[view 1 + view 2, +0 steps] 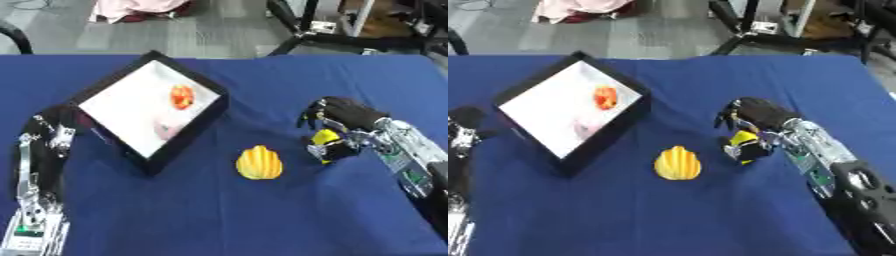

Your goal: Pick up objects on the table and place them in the box.

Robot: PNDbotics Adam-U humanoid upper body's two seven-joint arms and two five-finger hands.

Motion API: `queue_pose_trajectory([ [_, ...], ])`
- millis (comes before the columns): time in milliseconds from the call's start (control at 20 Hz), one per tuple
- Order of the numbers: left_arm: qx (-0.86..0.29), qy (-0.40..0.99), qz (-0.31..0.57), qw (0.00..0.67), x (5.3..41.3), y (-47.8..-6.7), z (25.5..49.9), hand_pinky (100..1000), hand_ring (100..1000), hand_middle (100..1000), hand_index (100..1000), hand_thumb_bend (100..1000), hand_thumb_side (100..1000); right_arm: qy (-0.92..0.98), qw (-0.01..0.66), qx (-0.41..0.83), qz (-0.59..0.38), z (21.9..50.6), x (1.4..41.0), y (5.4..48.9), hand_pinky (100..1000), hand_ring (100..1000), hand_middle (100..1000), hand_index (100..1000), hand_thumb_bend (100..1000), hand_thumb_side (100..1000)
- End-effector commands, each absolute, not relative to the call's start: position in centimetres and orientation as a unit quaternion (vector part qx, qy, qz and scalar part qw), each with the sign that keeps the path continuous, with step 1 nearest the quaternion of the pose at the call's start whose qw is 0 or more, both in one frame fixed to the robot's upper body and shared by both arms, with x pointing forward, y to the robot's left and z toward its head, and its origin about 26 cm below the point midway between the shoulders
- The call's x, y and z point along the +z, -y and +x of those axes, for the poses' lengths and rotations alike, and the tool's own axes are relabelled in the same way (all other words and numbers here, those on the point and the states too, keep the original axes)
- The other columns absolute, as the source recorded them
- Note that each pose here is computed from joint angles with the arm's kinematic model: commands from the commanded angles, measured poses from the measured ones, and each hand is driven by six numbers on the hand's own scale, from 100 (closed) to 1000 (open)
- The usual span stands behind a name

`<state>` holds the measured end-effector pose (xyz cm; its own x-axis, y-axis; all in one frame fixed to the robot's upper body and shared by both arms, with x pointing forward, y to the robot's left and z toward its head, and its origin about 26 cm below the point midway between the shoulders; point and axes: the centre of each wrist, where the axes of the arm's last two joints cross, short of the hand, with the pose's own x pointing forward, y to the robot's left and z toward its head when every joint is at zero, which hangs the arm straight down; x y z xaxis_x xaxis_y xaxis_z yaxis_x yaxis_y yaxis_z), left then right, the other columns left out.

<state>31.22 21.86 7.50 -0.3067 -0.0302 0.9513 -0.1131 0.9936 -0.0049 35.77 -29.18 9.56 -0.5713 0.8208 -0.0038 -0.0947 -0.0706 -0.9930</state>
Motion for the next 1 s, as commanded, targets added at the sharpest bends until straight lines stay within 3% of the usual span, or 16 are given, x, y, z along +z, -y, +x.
queue_pose_trajectory([
  [50,0.032,0.814,0.049,0.577,8.1,-22.1,31.3,622,853,584,683,768,575,0.584,0.347,0.665,-0.31,35.7,10.3,30.3,906,843,822,947,100,452],
  [100,0.032,0.814,0.049,0.577,8.1,-22.1,31.3,622,853,584,683,768,575,0.577,0.354,0.671,-0.303,35.6,10.0,30.7,910,850,836,953,100,522],
  [150,0.032,0.814,0.049,0.577,8.1,-22.2,31.3,622,853,584,683,769,575,0.569,0.36,0.676,-0.298,35.4,9.8,31.1,917,866,870,965,100,662],
  [250,0.033,0.814,0.051,0.577,8.2,-22.2,31.3,622,853,584,683,769,575,0.551,0.375,0.685,-0.294,35.1,9.5,32.0,925,883,898,975,100,801],
  [450,0.033,0.814,0.052,0.577,8.2,-22.3,31.3,622,853,583,683,770,575,0.515,0.402,0.697,-0.296,34.6,9.4,33.3,935,901,925,984,100,877],
  [650,0.033,0.814,0.053,0.577,8.2,-22.3,31.3,621,853,583,683,770,575,0.48,0.417,0.713,-0.295,34.2,9.4,34.0,940,906,925,979,100,796],
  [700,0.034,0.814,0.053,0.578,8.2,-22.3,31.3,621,854,583,683,771,575,0.473,0.42,0.716,-0.294,34.2,9.5,34.1,937,892,898,967,100,506],
  [750,0.034,0.814,0.053,0.578,8.2,-22.3,31.3,621,854,583,683,771,575,0.468,0.423,0.718,-0.294,34.3,9.6,34.2,929,860,847,945,100,366],
  [850,0.034,0.814,0.053,0.577,8.2,-22.3,31.3,621,854,583,683,772,575,0.467,0.422,0.717,-0.302,34.4,10.1,34.2,916,811,752,904,100,379],
  [950,0.034,0.814,0.054,0.577,8.2,-22.3,31.3,621,853,583,683,772,575,0.477,0.417,0.706,-0.317,34.5,10.7,34.1,887,725,510,756,100,359],
  [1000,0.035,0.814,0.054,0.577,8.2,-22.3,31.3,622,854,583,683,772,575,0.487,0.413,0.697,-0.327,34.6,11.3,34.0,878,698,454,697,100,345],
])
